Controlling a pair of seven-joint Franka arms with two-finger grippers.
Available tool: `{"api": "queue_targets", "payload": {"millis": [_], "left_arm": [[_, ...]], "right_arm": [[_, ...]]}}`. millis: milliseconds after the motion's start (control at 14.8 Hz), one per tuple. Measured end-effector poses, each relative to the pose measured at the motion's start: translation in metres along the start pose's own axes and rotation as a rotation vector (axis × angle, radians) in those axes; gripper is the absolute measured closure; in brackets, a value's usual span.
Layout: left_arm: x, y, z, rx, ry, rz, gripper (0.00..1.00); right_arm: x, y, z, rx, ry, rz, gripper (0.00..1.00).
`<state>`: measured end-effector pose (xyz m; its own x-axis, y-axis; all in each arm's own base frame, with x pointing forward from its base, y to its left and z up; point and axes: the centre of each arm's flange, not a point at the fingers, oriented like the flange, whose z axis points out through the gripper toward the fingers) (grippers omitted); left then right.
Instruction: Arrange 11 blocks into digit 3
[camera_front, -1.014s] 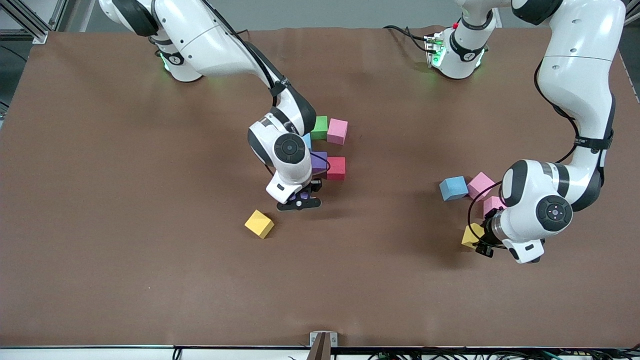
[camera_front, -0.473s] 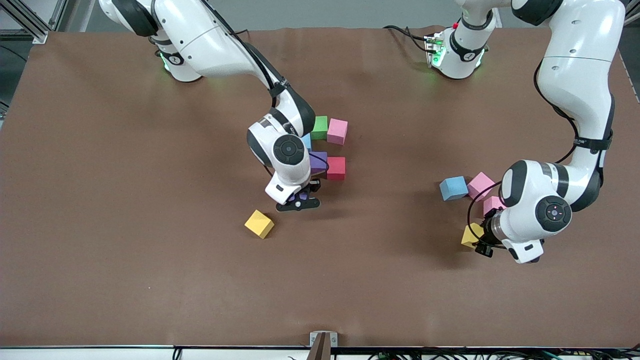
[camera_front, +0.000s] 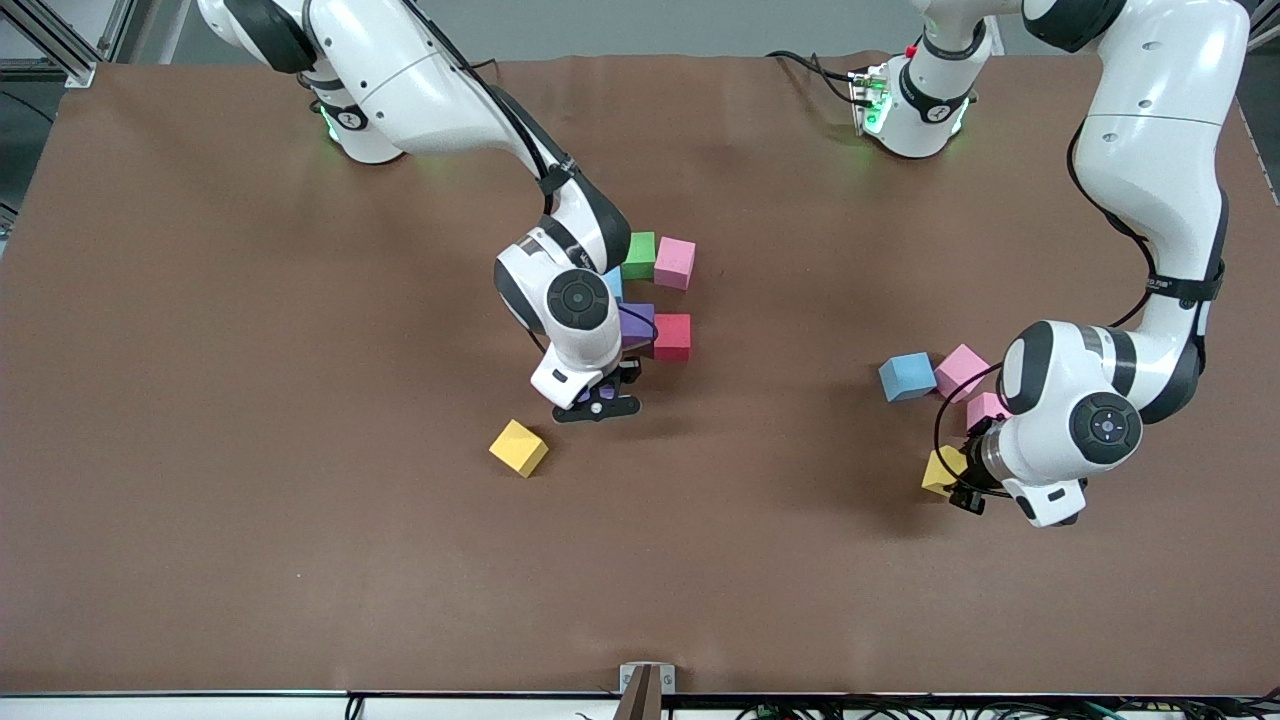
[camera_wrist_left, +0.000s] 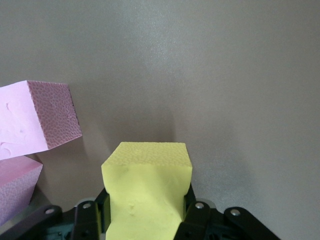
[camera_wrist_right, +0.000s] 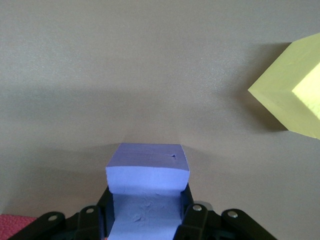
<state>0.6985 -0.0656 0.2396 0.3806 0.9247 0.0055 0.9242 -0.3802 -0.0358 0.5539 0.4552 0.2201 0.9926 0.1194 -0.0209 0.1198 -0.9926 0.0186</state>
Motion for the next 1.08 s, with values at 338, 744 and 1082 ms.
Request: {"api": "queue_targets", "payload": {"millis": [338, 744, 1082], "left_arm": [[0.0, 0.0, 0.0, 0.0, 0.0, 0.0, 0.46], [-0.019, 0.007, -0.004, -0.013, -0.012, -0.036, 0.46], [-0.103, 0.028, -0.013, -0.028, -0.024, -0.196, 0.46]], "right_arm": [[0.001, 0.005, 0.003, -0.007, -0.007, -0.001, 0.05], [0.01, 0.012, -0.011, -0.005, 0.002, 0.011, 0.0], [0.025, 0.053, -0.08, -0.019, -0.019, 0.077, 0.0]]}}
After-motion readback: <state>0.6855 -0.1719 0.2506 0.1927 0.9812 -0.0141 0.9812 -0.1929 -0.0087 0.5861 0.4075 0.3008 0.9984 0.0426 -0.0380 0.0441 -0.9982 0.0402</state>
